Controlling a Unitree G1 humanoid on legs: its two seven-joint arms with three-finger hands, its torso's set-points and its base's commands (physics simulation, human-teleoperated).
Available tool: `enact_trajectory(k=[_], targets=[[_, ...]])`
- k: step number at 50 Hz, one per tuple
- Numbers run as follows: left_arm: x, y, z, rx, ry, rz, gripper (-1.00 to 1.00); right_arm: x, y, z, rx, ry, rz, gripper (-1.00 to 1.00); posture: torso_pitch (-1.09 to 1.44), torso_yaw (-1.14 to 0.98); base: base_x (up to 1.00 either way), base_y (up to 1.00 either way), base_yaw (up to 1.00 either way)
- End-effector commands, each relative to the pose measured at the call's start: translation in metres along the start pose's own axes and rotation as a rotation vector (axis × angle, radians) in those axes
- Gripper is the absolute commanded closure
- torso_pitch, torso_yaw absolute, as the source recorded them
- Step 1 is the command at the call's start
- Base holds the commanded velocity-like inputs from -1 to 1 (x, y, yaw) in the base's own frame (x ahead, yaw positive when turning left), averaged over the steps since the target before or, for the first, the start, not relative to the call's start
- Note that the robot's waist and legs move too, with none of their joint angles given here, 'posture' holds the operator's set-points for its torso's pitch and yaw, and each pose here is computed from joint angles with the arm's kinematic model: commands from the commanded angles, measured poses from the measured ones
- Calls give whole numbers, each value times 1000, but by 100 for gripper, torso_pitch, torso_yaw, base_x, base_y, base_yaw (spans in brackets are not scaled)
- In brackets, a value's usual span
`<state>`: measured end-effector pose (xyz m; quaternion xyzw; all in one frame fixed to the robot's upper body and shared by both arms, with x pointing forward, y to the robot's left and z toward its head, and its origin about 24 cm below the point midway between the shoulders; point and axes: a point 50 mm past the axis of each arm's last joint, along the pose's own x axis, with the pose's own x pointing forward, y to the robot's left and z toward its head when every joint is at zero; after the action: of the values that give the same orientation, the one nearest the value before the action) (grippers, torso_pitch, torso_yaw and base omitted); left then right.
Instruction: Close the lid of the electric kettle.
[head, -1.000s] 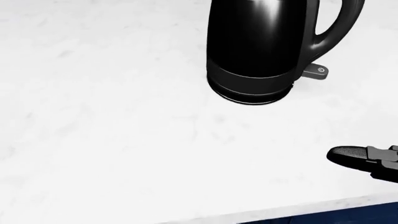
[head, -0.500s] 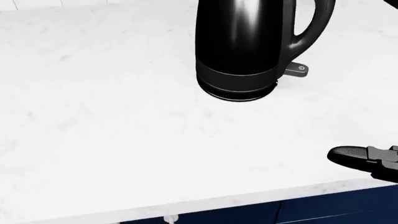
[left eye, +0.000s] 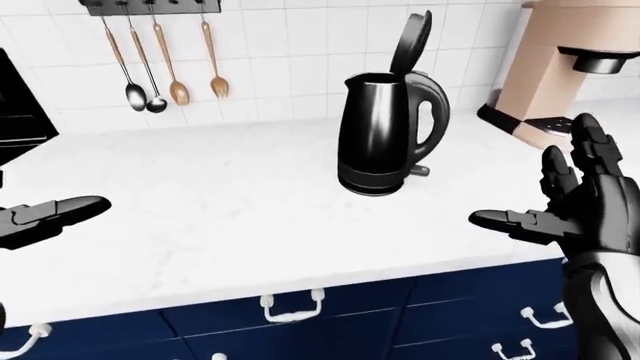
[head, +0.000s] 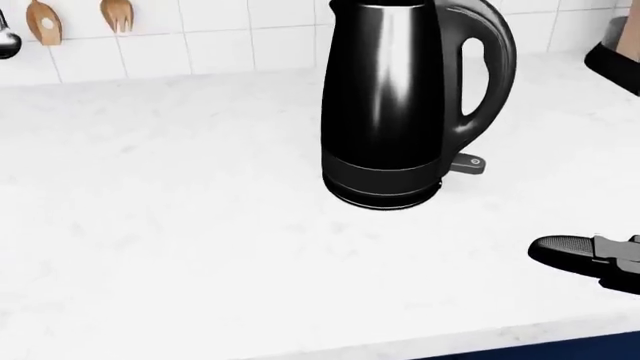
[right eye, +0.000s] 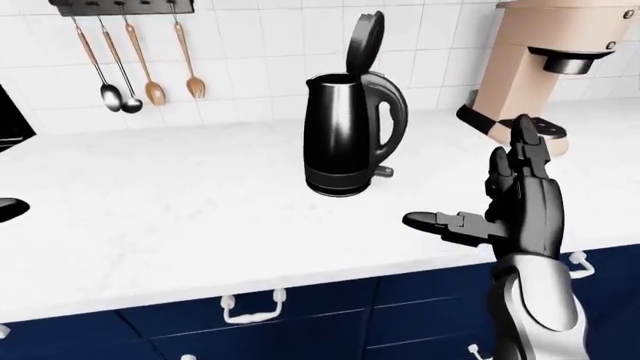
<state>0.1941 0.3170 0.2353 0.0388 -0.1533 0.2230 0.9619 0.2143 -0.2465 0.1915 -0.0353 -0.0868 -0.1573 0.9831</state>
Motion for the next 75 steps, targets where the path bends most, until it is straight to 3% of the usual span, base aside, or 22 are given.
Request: enact_trajectory(k=[1,15,42,50,59,67,75], targets=[[0,-1,13,14,-76,-6,-100,-1,1,13,-5,-77,6,-100,-40,0,0,0,0],[0,-1,14,15,-79,-4,-100,-1,2,13,-5,-77,7,-100,-54,0,0,0,0],[-1,-6,17,23,-103,-27,-100,-2,2,14,-20,-86,17,-100,-54,0,0,0,0],[-1,-9,16,29,-106,-33,-100,-4,-1,18,30,-75,18,-100,-54,0,0,0,0],[-1,-8,16,34,-108,-31,-100,-4,-12,23,-71,-87,-1,-100,-54,0,0,0,0],[-1,-7,16,34,-106,-32,-100,0,-20,19,-119,-58,35,-100,-54,0,0,0,0],[-1,-9,14,36,-106,-36,-100,9,-26,16,-275,3,121,-100,-54,0,0,0,0]])
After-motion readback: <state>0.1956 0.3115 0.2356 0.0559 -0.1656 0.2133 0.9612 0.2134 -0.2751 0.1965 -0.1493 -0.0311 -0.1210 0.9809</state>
